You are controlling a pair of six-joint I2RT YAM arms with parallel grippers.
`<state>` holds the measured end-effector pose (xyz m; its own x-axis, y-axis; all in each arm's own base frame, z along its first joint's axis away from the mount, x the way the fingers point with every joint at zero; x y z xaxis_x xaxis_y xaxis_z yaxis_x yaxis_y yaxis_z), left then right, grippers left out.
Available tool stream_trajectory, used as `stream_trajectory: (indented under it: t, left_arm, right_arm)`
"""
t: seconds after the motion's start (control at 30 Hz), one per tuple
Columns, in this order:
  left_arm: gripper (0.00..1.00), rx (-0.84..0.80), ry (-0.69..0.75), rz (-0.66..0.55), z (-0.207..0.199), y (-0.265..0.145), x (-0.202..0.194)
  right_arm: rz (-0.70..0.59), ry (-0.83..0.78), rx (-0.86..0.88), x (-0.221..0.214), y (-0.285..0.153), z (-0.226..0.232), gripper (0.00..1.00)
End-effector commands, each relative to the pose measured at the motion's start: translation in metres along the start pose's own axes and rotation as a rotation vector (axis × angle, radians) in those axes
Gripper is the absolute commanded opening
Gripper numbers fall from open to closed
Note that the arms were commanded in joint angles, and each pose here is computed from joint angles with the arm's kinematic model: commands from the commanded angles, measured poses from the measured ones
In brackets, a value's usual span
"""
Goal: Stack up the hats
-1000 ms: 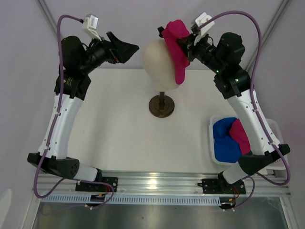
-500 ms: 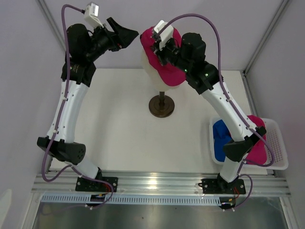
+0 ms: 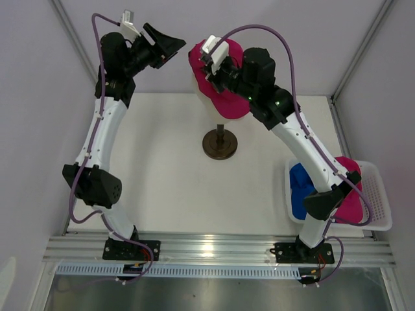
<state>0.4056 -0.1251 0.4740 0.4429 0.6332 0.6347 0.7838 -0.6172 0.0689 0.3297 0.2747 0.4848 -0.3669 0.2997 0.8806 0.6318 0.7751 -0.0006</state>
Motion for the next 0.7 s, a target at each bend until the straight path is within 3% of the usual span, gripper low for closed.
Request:
stream_trajectory:
  t: [0.0,0.13,0.3,0.57,0.67]
  left_arm:
    - [0.7,-0.122,-0.051,-0.005,-0.023,-0.002,0.009]
    - [0.69,-0.165,-0.107,0.07,-0.019,-0.001,-0.007]
    - [0.62,-0.147,-0.04,0.07,-0.023,-0.008,-0.014]
    - [0.59,-0.086,0.02,0.087,-0.011,-0.01,-0.025]
    - [0.53,-0.092,0.059,0.084,-0.015,-0.011,-0.026]
  right_arm:
    - [-0.058,-0.037,-0.003,0.016,-0.009,-0.003,0.04]
    - [-0.06,-0.042,-0.006,0.015,-0.008,-0.003,0.05]
    - [-0.062,-0.044,0.002,0.014,-0.007,-0.002,0.06]
    - [-0.062,-0.037,0.005,0.011,-0.004,-0.001,0.09]
    - [-0.056,-0.039,0.01,0.01,-0.003,0.0,0.1]
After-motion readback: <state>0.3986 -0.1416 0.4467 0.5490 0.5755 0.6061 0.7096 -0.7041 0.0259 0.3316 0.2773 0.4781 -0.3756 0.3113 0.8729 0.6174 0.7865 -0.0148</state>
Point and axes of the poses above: each gripper's point midway between its finger pads, its own y axis out along the fingers, its own z axis along the line the jaws close on, x = y × z, the point moved 10 cm from there along -y, back along the fingers, and after that the axes turned 2 degrees about -y, right-handed, at the moved point
